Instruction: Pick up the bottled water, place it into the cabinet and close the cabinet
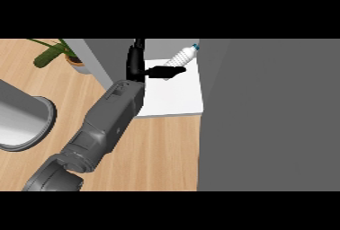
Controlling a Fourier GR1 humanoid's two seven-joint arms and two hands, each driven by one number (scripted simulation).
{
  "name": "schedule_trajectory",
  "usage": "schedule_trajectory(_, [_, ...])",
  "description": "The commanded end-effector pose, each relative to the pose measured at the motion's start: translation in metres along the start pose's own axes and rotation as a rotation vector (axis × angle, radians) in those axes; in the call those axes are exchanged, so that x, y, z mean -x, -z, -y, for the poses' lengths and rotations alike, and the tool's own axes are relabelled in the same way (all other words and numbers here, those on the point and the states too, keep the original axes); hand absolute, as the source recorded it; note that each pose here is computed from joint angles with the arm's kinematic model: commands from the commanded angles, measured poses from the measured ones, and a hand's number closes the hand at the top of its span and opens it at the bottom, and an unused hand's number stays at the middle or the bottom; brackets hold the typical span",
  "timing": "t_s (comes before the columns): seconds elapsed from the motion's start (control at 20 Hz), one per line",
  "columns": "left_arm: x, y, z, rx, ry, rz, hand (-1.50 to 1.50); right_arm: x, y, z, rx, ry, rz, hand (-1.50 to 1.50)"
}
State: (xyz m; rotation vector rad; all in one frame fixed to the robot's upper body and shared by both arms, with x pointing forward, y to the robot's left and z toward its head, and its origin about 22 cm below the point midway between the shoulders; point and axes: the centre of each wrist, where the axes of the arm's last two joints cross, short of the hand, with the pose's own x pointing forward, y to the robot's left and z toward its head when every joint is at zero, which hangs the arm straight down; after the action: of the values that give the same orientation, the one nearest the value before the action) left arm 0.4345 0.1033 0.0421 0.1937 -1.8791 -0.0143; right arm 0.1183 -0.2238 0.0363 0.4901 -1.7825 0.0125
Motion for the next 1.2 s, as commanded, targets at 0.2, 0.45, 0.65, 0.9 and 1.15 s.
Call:
schedule_trajectory(0.2, [0.024,-0.013,-0.036,0.043,-0.137,0.037,-1.5,0.003,-0.01,-0.007,0.032,-0.013,-0.018,-1.5])
schedule_trajectory(0.45, [0.024,-0.023,-0.03,0.067,-0.176,0.05,-1.5,-0.023,-0.014,0.003,0.056,-0.02,-0.001,-1.5])
schedule_trajectory(0.65, [0.01,-0.026,-0.017,0.081,-0.235,0.069,-1.5,-0.008,-0.01,-0.008,0.052,-0.021,-0.012,-1.5])
schedule_trajectory(0.9, [0.014,-0.067,-0.008,0.131,-0.296,0.046,-1.5,0.0,-0.012,-0.01,0.066,-0.014,-0.019,-1.5])
schedule_trajectory(1.15, [-0.014,-0.068,-0.038,0.15,-0.358,0.056,-1.5,-0.002,-0.021,-0.016,0.054,-0.014,-0.027,-1.5])
